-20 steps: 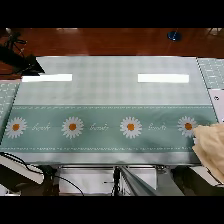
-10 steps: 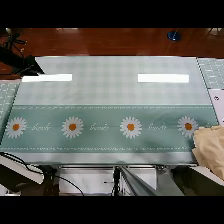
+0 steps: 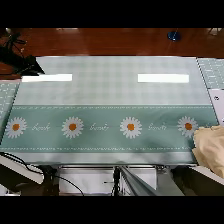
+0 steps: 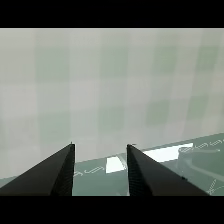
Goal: Fold the shirts.
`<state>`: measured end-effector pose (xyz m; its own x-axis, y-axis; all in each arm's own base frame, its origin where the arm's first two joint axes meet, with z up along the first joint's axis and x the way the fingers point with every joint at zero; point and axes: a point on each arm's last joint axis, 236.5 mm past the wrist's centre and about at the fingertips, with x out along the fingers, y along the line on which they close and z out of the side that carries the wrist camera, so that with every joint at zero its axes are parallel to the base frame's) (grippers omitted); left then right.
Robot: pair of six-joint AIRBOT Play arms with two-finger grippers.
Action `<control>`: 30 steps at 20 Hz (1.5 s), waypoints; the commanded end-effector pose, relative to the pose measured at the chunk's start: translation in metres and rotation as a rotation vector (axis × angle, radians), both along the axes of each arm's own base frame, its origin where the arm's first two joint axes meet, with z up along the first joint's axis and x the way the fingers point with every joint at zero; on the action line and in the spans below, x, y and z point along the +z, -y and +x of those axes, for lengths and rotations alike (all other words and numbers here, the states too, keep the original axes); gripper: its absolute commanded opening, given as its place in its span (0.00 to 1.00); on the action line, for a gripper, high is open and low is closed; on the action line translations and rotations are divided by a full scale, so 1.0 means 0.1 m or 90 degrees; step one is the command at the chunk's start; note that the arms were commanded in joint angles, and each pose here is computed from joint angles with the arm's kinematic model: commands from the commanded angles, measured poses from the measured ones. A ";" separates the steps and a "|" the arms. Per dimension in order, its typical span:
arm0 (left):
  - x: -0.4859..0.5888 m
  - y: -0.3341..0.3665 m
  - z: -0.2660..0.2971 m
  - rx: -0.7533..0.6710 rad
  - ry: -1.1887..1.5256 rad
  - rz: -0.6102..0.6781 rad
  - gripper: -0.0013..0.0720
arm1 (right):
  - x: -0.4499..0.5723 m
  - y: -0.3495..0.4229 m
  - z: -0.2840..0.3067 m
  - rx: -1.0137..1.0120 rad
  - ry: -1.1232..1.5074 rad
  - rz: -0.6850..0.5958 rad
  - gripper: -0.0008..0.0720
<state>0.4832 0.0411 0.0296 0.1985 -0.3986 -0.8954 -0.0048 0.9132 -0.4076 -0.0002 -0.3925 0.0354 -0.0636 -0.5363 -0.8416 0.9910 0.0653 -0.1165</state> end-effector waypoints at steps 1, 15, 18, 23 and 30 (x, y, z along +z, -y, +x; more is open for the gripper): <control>0.02 0.05 0.13 -0.008 0.037 0.010 0.56 | 1.37 0.43 2.28 0.300 0.398 -0.303 0.12; -0.06 1.32 -0.01 -0.272 0.050 0.220 0.45 | -0.73 -4.58 4.01 1.092 -0.351 0.271 0.04; -0.08 1.52 -0.05 -0.290 0.049 0.247 0.43 | -0.69 -4.78 3.70 1.039 -0.302 0.451 0.05; -0.17 1.74 -0.09 -0.281 0.033 0.204 0.96 | -0.51 -4.78 4.15 1.015 -0.127 0.405 0.20; -0.11 1.79 0.22 -0.223 0.106 0.197 0.95 | 0.20 -4.71 5.24 1.049 0.152 0.108 0.50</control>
<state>0.4915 -0.1337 0.0155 0.1928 -0.1740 -0.9657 0.4003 0.9125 -0.0844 0.4809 0.0815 0.0217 0.3671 0.2034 -0.9077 -0.1671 0.9743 0.1508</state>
